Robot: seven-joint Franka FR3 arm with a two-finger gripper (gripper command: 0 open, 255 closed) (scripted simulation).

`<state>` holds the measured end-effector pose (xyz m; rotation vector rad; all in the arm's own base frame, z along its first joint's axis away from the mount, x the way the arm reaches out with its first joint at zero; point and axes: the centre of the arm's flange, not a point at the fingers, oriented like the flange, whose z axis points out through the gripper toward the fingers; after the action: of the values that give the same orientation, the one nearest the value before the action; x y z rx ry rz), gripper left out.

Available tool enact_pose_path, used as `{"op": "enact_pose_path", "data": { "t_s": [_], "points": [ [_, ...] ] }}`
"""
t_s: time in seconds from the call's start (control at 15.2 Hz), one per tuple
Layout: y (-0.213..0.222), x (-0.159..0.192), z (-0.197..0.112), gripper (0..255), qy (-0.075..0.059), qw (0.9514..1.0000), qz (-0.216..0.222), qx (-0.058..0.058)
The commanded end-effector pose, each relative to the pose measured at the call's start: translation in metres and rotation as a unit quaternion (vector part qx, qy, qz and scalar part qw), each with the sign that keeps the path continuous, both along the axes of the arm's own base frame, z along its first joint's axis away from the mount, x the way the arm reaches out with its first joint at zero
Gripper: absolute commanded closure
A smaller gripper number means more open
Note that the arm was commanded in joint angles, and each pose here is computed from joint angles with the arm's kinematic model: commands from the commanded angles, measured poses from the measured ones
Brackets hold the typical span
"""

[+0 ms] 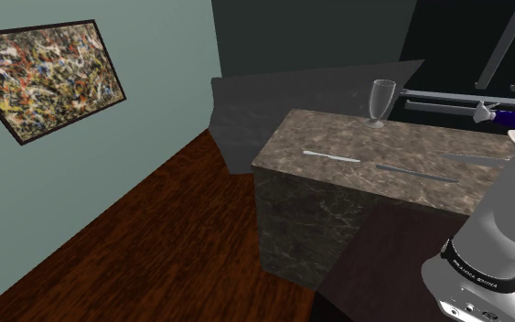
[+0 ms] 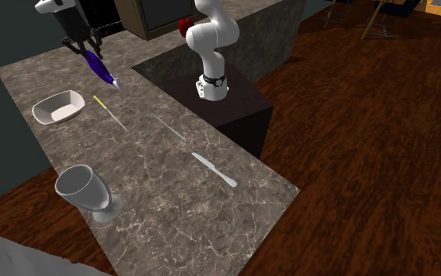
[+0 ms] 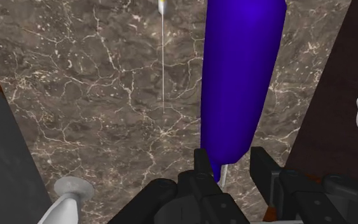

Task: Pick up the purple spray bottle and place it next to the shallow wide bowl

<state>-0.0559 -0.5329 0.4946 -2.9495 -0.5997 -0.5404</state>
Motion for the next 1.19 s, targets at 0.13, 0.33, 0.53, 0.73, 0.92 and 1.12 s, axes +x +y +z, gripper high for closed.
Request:
{"op": "enact_pose_path", "data": {
  "t_s": [0.13, 0.33, 0.53, 0.73, 0.92, 1.12],
  "points": [
    [-0.015, -0.051, -0.013, 255, 0.0, 1.0, 0.0, 0.0],
    [-0.025, -0.088, -0.022, 255, 0.0, 1.0, 0.0, 0.0],
    [-0.035, -0.126, -0.031, 255, 0.0, 1.0, 0.0, 0.0],
    [-0.044, -0.163, -0.04, 255, 0.0, 1.0, 0.0, 0.0],
    [-0.054, -0.2, -0.049, 255, 0.0, 1.0, 0.0, 0.0],
    [-0.063, -0.238, -0.058, 255, 0.0, 1.0, 0.0, 0.0]
  ]
}}
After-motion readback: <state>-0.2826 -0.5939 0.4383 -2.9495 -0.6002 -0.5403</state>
